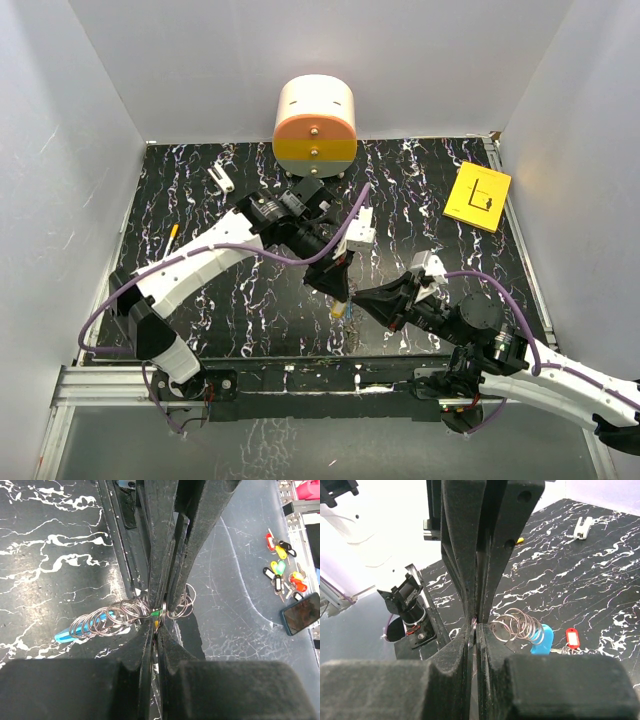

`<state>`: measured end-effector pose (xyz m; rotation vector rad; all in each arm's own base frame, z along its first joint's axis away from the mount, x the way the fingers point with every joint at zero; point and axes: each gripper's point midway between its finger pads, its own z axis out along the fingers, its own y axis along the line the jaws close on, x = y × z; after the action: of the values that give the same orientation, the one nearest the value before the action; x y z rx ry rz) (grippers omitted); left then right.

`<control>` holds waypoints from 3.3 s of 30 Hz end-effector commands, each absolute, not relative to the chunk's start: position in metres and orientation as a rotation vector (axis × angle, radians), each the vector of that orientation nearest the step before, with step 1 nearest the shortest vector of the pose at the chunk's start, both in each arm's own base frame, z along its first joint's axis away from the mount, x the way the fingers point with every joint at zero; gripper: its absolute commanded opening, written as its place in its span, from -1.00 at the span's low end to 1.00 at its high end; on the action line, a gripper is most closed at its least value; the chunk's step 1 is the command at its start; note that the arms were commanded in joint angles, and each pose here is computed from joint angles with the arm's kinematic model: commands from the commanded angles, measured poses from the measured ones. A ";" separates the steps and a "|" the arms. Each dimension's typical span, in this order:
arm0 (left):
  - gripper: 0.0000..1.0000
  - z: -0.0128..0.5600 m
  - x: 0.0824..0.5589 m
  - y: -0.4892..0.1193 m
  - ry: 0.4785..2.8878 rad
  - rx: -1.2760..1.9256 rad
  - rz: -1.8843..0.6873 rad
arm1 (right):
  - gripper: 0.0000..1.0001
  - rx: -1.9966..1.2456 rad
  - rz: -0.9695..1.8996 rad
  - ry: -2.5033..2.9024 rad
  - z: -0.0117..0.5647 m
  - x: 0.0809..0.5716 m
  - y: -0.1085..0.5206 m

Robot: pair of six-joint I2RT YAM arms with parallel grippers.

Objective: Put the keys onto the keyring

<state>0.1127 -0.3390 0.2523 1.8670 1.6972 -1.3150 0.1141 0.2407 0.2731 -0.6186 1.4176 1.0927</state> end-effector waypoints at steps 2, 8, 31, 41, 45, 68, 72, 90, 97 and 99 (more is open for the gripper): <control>-1.00 0.248 0.098 -0.327 1.794 1.926 -1.412 | -0.84 -0.507 1.166 1.202 0.335 0.112 0.232; -1.00 0.249 0.099 -0.329 1.806 1.930 -1.442 | -0.84 -0.513 1.167 1.207 0.332 0.113 0.236; -1.00 0.291 0.102 -0.327 1.607 1.957 -1.398 | -0.80 -0.539 1.240 1.258 0.318 0.106 0.247; -1.00 0.294 0.100 -0.328 1.617 1.954 -1.433 | -0.61 -0.549 1.251 1.252 0.319 0.104 0.249; -1.00 0.294 0.100 -0.330 1.620 1.950 -1.442 | -0.67 -0.548 1.252 1.237 0.322 0.104 0.249; -1.00 0.305 0.103 -0.334 1.619 1.910 -1.479 | -0.52 -0.573 1.235 1.276 0.307 0.107 0.256; -1.00 0.306 0.102 -0.335 1.619 1.904 -1.489 | -0.53 -0.574 1.218 1.272 0.309 0.109 0.255; -1.00 0.299 0.123 -0.328 1.637 1.889 -1.321 | -0.84 -0.447 1.221 1.287 0.316 0.117 0.241; -1.00 0.299 0.152 -0.328 1.546 1.794 -1.052 | -0.84 -0.220 1.269 1.327 0.324 0.132 0.230; -1.00 0.299 0.164 -0.326 1.549 1.772 -0.964 | -0.84 -0.170 1.262 1.334 0.328 0.138 0.227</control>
<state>0.1341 -0.3397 0.2782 1.8650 1.6065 -1.2256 0.1283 0.2420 0.2855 -0.3713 1.4314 1.1963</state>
